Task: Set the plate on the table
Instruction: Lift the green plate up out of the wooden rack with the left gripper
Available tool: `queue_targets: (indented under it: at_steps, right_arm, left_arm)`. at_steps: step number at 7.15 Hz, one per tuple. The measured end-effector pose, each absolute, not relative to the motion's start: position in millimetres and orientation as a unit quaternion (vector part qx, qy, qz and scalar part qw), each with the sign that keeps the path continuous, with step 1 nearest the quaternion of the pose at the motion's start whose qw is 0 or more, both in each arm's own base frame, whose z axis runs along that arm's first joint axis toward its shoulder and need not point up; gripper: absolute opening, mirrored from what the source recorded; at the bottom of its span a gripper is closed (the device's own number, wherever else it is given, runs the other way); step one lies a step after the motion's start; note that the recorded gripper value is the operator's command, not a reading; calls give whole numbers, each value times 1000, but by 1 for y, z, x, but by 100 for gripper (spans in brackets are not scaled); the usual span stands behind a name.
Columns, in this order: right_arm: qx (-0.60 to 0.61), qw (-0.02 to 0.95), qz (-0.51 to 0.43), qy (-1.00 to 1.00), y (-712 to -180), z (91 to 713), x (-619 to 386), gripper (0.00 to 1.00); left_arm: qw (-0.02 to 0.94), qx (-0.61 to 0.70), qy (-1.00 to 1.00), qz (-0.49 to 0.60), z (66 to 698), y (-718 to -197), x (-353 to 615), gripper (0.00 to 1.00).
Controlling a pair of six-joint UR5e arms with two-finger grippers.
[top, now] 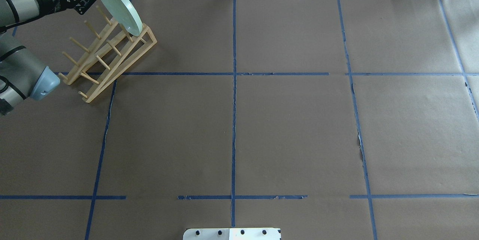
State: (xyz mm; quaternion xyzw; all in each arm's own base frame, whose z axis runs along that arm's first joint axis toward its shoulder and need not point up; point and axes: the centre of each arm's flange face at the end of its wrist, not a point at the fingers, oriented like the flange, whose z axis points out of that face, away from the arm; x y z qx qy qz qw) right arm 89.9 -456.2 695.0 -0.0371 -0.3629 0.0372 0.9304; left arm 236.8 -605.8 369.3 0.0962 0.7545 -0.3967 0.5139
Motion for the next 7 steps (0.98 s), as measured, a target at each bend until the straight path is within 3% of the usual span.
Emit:
queue_targets:
  at_steps: [7]
  right_arm:
    - [-37, 930, 37, -363, -456, 695, 90, 100]
  left_arm:
    - [510, 99, 761, -389, 342, -620, 145, 0]
